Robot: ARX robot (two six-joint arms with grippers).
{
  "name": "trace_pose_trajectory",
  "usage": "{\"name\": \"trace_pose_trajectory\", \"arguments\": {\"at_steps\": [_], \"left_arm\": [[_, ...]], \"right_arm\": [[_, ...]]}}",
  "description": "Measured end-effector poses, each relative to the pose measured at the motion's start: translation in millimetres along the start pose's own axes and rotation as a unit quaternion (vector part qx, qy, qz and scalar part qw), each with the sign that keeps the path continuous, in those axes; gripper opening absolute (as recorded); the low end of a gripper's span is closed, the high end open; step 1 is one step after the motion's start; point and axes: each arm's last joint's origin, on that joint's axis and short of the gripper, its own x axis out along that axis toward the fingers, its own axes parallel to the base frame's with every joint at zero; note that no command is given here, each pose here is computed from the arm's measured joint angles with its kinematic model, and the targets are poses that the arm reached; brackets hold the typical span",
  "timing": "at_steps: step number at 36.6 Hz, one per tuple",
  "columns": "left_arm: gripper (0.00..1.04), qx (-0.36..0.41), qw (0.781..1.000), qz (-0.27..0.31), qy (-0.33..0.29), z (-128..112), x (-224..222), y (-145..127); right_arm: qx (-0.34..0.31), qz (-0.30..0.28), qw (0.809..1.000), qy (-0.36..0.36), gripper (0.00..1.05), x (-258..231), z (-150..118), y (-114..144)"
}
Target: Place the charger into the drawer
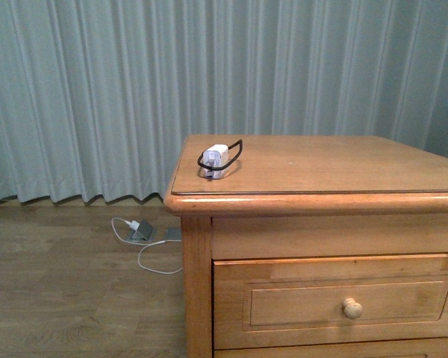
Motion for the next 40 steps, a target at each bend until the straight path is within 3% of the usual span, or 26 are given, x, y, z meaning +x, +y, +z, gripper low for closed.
{"name": "trace_pose_trajectory", "arguments": {"at_steps": [4, 5, 18, 21, 24, 40], "left_arm": [[0.98, 0.0, 1.0, 0.0, 0.0, 0, 0, 0], [0.98, 0.0, 1.0, 0.0, 0.0, 0, 0, 0], [0.98, 0.0, 1.0, 0.0, 0.0, 0, 0, 0], [0.98, 0.0, 1.0, -0.001, 0.0, 0, 0, 0], [0.98, 0.0, 1.0, 0.0, 0.0, 0, 0, 0], [0.98, 0.0, 1.0, 0.0, 0.0, 0, 0, 0]], "right_arm": [[0.0, 0.0, 1.0, 0.0, 0.97, 0, 0, 0], [0.001, 0.0, 1.0, 0.0, 0.98, 0, 0, 0], [-0.003, 0.005, 1.0, 0.006, 0.96, 0, -1, 0], [-0.021, 0.067, 0.993, 0.095, 0.96, 3, -4, 1], [-0.019, 0.083, 0.987, 0.14, 0.96, 15, -6, 3], [-0.034, 0.086, 0.971, 0.222, 0.96, 118, -22, 33]]}}
